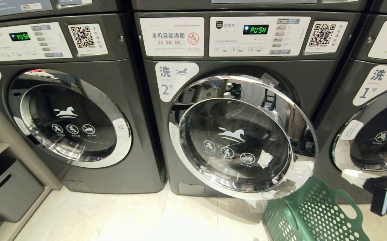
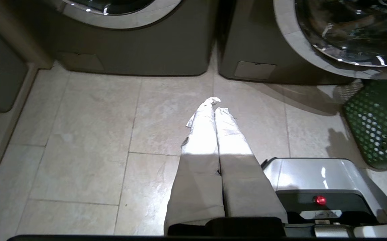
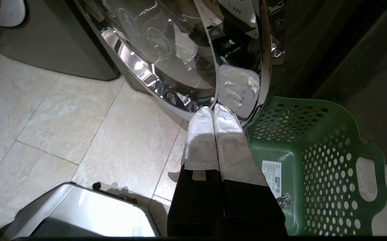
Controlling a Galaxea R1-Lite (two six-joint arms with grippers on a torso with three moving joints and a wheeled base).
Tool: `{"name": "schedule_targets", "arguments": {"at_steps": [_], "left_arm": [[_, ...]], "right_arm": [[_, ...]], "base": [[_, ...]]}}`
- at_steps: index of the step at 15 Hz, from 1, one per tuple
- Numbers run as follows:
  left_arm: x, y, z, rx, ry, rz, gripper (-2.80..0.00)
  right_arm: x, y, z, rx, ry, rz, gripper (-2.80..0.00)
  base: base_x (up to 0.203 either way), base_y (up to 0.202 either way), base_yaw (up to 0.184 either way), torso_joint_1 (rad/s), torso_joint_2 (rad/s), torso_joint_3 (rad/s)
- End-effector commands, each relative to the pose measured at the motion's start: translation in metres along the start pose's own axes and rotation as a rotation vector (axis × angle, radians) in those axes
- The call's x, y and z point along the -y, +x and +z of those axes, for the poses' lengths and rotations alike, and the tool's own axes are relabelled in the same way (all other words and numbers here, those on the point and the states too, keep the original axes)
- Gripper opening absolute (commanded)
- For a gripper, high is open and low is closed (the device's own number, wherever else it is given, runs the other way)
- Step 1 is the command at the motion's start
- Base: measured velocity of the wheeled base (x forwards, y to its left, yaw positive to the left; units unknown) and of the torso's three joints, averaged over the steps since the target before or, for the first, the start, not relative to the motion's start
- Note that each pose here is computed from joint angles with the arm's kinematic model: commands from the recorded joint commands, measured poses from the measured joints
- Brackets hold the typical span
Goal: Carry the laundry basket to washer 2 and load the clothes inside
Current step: Press the washing machine door tightly with the right hand
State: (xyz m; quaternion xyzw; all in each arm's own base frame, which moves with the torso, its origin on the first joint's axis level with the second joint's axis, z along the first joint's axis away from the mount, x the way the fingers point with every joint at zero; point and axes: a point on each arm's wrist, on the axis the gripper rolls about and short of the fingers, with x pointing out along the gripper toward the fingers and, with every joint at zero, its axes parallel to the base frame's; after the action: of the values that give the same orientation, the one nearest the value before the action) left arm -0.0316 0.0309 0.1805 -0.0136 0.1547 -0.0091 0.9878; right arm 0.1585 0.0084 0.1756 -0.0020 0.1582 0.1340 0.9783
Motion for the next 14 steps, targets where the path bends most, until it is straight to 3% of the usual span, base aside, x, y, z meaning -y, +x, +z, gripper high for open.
{"name": "schedule_targets", "arguments": {"at_steps": [1, 3, 6, 10, 14], "left_arm": [[0.0, -0.002, -0.005, -0.01, -0.011, 0.074, -2.8], [0.004, -0.002, -0.002, -0.021, -0.022, 0.137, -2.8], [0.004, -0.003, 0.0, -0.011, -0.03, 0.14, -2.8], [0.004, -0.004, -0.001, -0.007, -0.034, 0.12, -2.8], [0.004, -0.004, -0.005, -0.009, -0.036, 0.104, -2.8]], "right_arm": [[0.013, 0.053, -0.014, -0.103, 0.02, -0.001, -2.8], [0.02, 0.084, -0.019, -0.078, 0.007, -0.011, -2.8], [0.026, 0.118, -0.026, 0.003, -0.023, -0.009, -2.8], [0.006, 0.128, -0.025, 0.042, -0.057, 0.055, -2.8], [0.009, 0.144, -0.01, 0.091, -0.073, -0.054, -2.8]], "base": [[0.0, 0.0, 0.0, 0.0, 0.0, 0.0], [0.0, 0.0, 0.0, 0.0, 0.0, 0.0], [0.0, 0.0, 0.0, 0.0, 0.0, 0.0], [0.0, 0.0, 0.0, 0.0, 0.0, 0.0], [0.0, 0.0, 0.0, 0.0, 0.0, 0.0]]}}
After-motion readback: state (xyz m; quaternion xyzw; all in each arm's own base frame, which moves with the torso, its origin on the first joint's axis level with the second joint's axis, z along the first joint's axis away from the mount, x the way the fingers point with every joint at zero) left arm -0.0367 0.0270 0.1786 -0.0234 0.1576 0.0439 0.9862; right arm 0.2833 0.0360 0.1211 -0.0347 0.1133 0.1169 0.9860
